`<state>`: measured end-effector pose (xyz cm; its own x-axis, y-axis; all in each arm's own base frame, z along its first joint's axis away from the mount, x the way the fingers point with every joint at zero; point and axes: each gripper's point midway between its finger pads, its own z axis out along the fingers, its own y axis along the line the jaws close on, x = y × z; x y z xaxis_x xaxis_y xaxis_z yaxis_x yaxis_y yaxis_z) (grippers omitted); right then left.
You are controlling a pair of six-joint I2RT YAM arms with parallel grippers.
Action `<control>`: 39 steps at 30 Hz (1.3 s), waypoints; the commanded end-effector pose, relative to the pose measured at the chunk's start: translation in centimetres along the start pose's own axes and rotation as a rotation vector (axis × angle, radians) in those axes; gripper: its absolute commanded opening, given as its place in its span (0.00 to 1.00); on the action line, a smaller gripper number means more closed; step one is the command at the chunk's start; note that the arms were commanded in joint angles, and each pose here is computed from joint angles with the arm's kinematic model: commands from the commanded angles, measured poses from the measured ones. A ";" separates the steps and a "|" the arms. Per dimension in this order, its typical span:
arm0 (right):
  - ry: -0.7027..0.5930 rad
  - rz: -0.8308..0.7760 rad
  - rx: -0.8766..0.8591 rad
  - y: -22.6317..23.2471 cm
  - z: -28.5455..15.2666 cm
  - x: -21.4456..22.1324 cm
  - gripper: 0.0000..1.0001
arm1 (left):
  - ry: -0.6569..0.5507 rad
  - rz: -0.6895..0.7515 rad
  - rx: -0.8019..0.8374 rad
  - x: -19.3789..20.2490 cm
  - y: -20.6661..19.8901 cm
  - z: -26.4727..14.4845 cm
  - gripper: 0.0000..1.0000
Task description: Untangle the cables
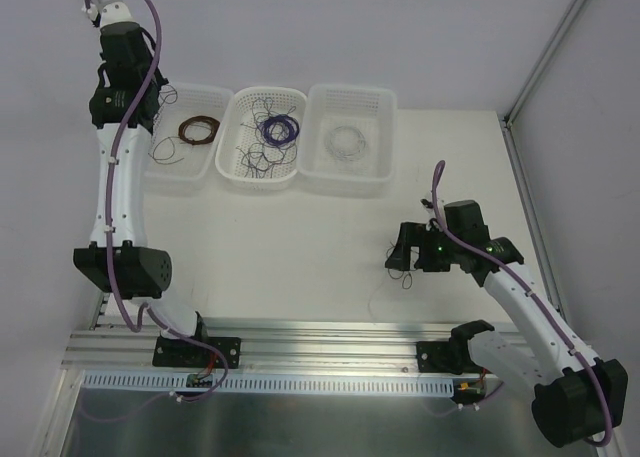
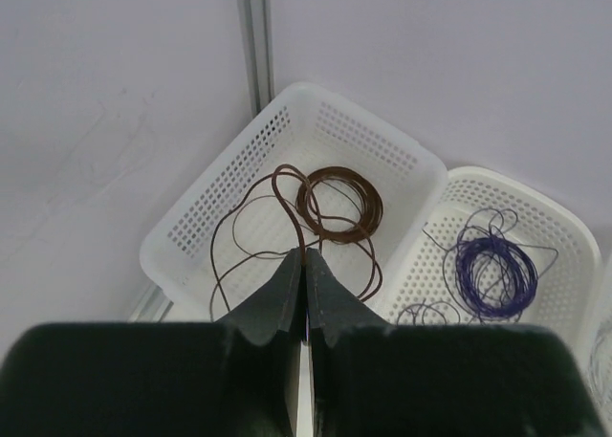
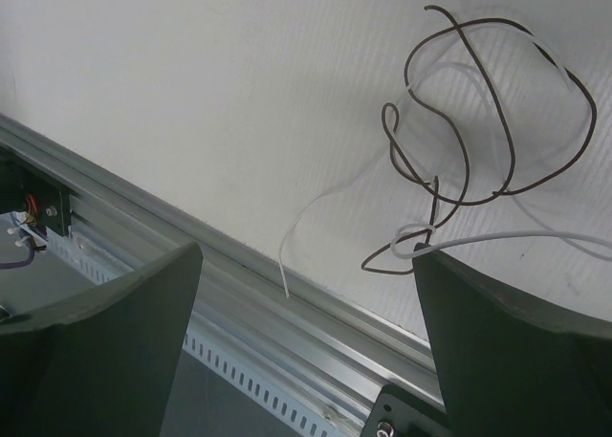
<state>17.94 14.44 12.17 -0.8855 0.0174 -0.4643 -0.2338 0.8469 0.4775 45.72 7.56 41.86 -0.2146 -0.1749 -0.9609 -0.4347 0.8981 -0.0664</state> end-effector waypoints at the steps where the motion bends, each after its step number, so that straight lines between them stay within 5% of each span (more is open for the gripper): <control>1: -0.026 -0.035 -0.059 1.2 0.2 -0.8 0.97 | -0.085 -0.020 -0.023 -2.6 0.9 2.3 0.00; 10: 0.006 -0.045 -0.039 0.7 1.2 0.1 0.97 | 0.078 -0.022 -0.123 6.5 2.5 13.6 0.00; 18: -0.006 -0.062 0.078 -1.4 1.0 0.0 0.97 | 0.244 -0.126 -0.180 13.9 6.2 13.7 0.21; 27: -0.105 -0.025 0.286 -4.4 -0.4 -2.0 0.98 | 0.236 -0.219 0.092 11.5 1.6 4.9 0.94; 31: -0.114 -0.003 0.323 -4.9 -0.6 -2.3 0.97 | 0.246 -0.262 0.292 11.8 -2.5 -2.8 0.99; 39: -0.140 0.054 0.344 -5.2 -0.8 -2.2 0.86 | 0.493 -0.187 0.638 24.2 -9.9 -16.6 0.99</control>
<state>20.28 10.08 10.16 -0.8473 0.0698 -0.5266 -0.0690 0.9685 0.2393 33.47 -8.52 28.23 -0.4683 -0.3709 -0.8020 0.0090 0.9056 -0.4241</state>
